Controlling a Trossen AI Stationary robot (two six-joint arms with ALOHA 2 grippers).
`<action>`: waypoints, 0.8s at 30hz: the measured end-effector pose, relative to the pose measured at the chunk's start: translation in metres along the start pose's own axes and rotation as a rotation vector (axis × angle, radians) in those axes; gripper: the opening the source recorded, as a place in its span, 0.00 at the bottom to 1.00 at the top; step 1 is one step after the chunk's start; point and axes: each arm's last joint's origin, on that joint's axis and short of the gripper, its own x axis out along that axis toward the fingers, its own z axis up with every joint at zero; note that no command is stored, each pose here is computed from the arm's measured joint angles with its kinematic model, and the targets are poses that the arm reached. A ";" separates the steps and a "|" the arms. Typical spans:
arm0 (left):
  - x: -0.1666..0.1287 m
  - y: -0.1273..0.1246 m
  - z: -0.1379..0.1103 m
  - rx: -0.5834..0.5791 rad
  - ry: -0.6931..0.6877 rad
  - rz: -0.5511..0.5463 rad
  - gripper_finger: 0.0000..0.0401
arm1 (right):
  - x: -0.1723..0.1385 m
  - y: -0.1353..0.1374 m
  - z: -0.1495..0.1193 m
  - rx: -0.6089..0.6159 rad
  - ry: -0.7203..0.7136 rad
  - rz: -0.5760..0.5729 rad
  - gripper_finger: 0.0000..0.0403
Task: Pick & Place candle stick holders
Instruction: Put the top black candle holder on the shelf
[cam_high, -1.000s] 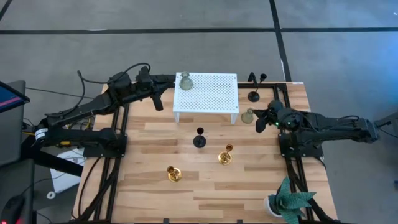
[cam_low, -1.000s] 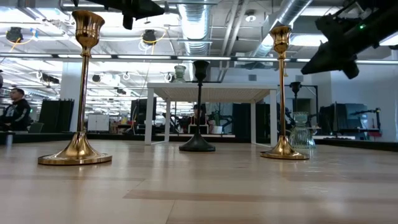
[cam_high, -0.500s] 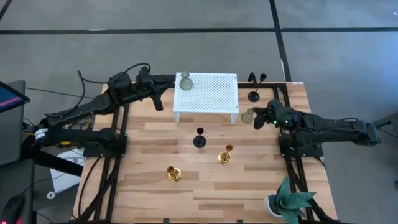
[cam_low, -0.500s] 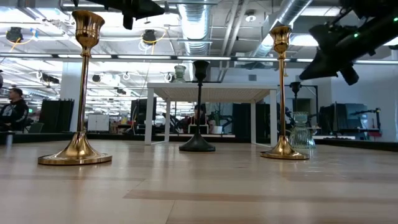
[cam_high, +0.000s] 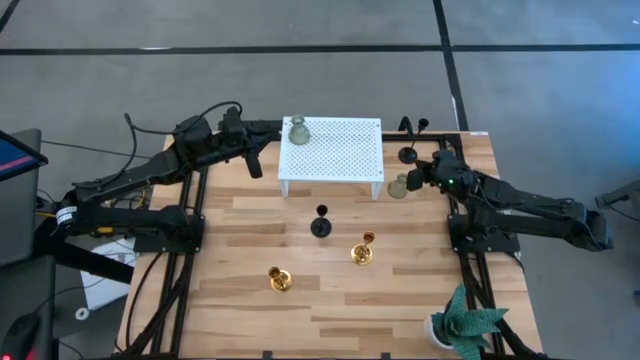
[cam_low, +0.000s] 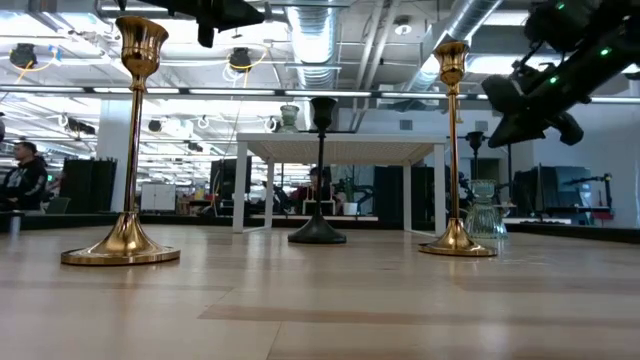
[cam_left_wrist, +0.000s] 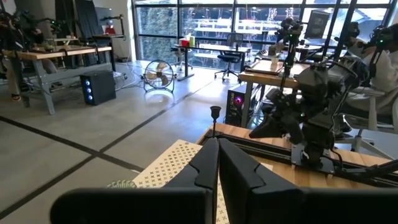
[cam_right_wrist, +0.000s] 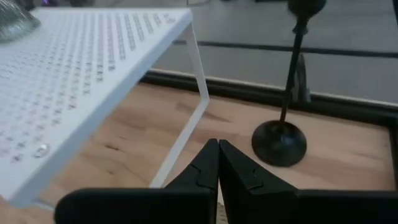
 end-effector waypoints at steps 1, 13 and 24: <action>0.000 0.000 0.000 0.000 0.000 0.000 0.03 | 0.003 0.001 0.000 -0.004 0.006 -0.001 0.00; 0.000 0.000 0.000 0.000 0.000 0.000 0.03 | 0.033 0.008 0.008 -0.018 -0.051 -0.041 0.00; 0.000 0.000 0.000 0.000 0.000 0.000 0.03 | 0.041 0.000 0.011 0.008 -0.059 -0.108 0.19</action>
